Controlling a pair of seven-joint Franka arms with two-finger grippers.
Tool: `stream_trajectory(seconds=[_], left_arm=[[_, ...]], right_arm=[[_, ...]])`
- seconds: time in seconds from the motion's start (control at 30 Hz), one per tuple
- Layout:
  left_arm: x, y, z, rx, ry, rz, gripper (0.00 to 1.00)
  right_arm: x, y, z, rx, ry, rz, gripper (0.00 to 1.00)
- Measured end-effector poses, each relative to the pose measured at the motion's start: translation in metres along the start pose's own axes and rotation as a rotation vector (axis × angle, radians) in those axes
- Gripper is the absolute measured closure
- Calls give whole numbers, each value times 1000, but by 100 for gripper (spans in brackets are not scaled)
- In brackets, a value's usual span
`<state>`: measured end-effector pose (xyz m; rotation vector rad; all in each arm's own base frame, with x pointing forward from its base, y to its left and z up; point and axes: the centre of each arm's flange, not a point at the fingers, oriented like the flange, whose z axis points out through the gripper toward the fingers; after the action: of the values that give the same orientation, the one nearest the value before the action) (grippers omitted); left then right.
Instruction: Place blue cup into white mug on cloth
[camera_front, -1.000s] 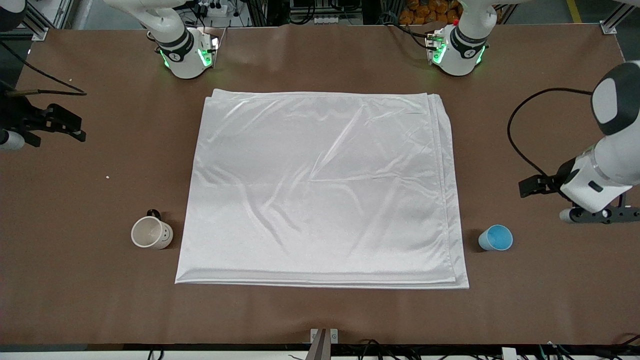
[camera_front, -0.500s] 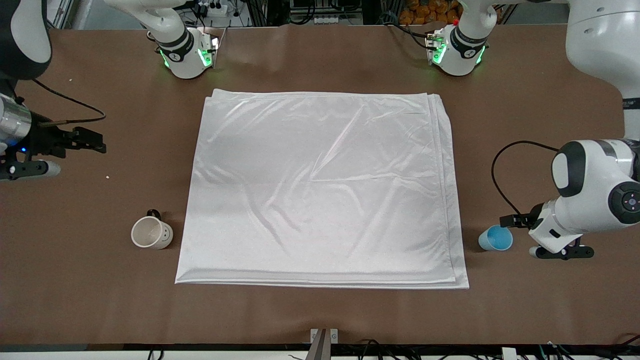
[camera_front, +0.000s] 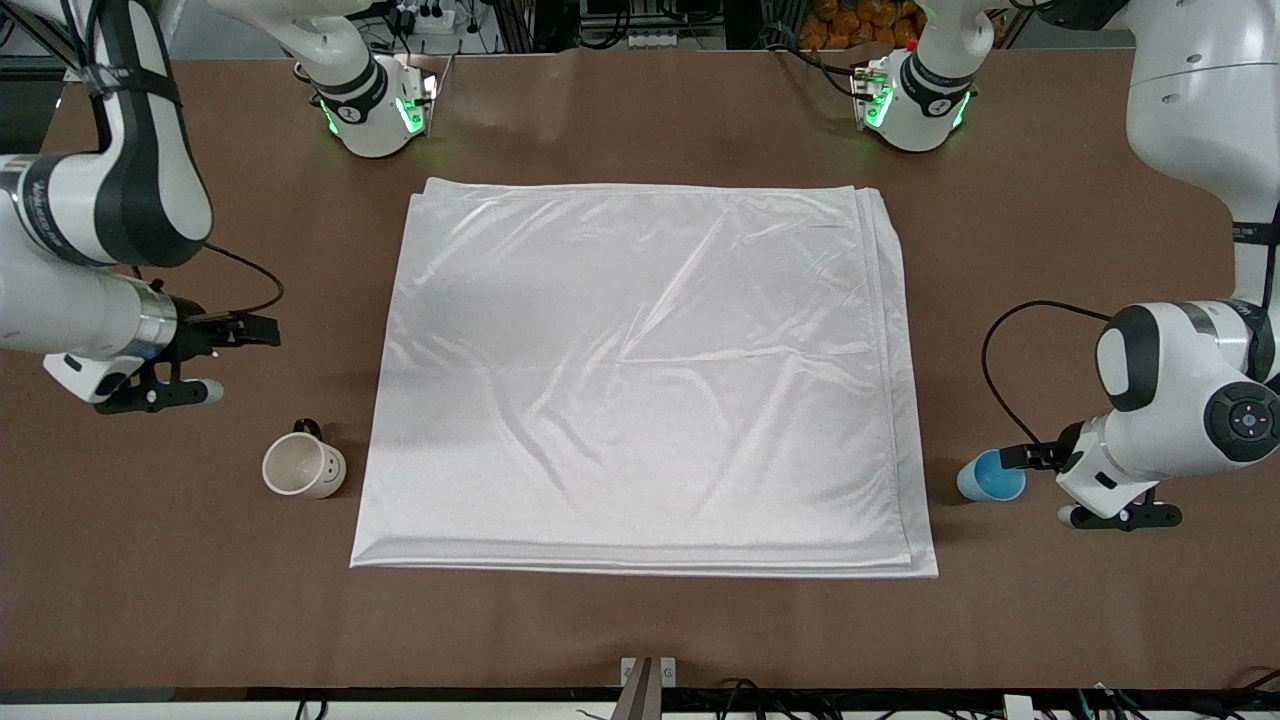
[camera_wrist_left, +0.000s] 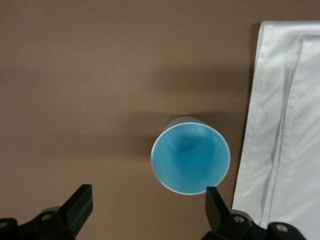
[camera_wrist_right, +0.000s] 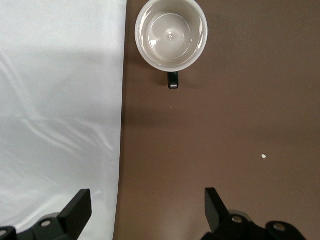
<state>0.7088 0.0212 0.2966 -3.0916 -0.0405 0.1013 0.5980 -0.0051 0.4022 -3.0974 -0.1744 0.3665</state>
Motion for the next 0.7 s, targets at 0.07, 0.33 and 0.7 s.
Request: stream_trajectory(seconds=[0.07,0.33,0.7], left_arm=[[0,-2,5,0,-4,-3,0],[4,-4,23,-2,-1,-5,0],[9,-3,43,-4,17,-4,0]], right_arm=[[6,1,11,-2,2,0,0],[29,7,66,-14,64,7,0],[45,12,129,-25,95,11,4]])
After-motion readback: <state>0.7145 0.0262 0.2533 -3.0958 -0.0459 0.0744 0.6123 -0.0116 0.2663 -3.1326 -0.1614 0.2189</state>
